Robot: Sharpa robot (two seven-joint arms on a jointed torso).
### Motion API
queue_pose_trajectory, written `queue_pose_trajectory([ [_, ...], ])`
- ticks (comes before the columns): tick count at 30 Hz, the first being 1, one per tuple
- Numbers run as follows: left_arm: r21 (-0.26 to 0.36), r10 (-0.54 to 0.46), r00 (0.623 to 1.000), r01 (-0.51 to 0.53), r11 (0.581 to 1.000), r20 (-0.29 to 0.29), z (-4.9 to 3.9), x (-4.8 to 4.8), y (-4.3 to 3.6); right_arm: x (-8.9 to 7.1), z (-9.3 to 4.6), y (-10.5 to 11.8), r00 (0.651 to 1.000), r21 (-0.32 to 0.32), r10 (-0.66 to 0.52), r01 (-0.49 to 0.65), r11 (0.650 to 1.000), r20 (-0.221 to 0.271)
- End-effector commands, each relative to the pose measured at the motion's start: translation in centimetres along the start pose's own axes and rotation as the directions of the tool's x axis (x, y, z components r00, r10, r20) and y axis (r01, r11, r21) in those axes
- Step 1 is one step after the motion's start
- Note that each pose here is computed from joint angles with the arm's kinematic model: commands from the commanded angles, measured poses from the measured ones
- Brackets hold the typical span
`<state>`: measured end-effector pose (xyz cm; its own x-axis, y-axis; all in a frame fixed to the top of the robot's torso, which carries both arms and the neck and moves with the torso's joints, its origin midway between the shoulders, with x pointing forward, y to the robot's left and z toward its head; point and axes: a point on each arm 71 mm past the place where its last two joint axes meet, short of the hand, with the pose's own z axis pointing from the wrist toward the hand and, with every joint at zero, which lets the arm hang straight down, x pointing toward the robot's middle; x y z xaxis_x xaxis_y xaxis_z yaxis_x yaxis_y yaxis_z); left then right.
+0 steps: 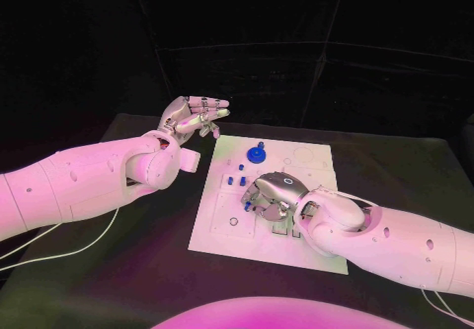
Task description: Assemble the parts on the task board
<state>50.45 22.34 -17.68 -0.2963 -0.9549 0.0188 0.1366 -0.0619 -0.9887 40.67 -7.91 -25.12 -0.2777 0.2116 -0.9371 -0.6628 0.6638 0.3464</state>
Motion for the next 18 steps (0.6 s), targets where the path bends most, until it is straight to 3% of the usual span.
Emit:
queue_pose_trajectory([
  [1, 0.008, -0.005, 1.0, 0.006, 1.0, -0.006, 0.08, 0.05, -0.14, -0.21, -0.02, 0.28, 1.0, -0.018, 0.001, -0.001, 1.0, 0.022],
  [18, 0.008, -0.004, 1.0, 0.004, 1.0, -0.002, 0.13, -0.03, -0.12, -0.34, -0.28, 0.16, 0.999, -0.003, -0.021, 0.021, 1.0, 0.032],
])
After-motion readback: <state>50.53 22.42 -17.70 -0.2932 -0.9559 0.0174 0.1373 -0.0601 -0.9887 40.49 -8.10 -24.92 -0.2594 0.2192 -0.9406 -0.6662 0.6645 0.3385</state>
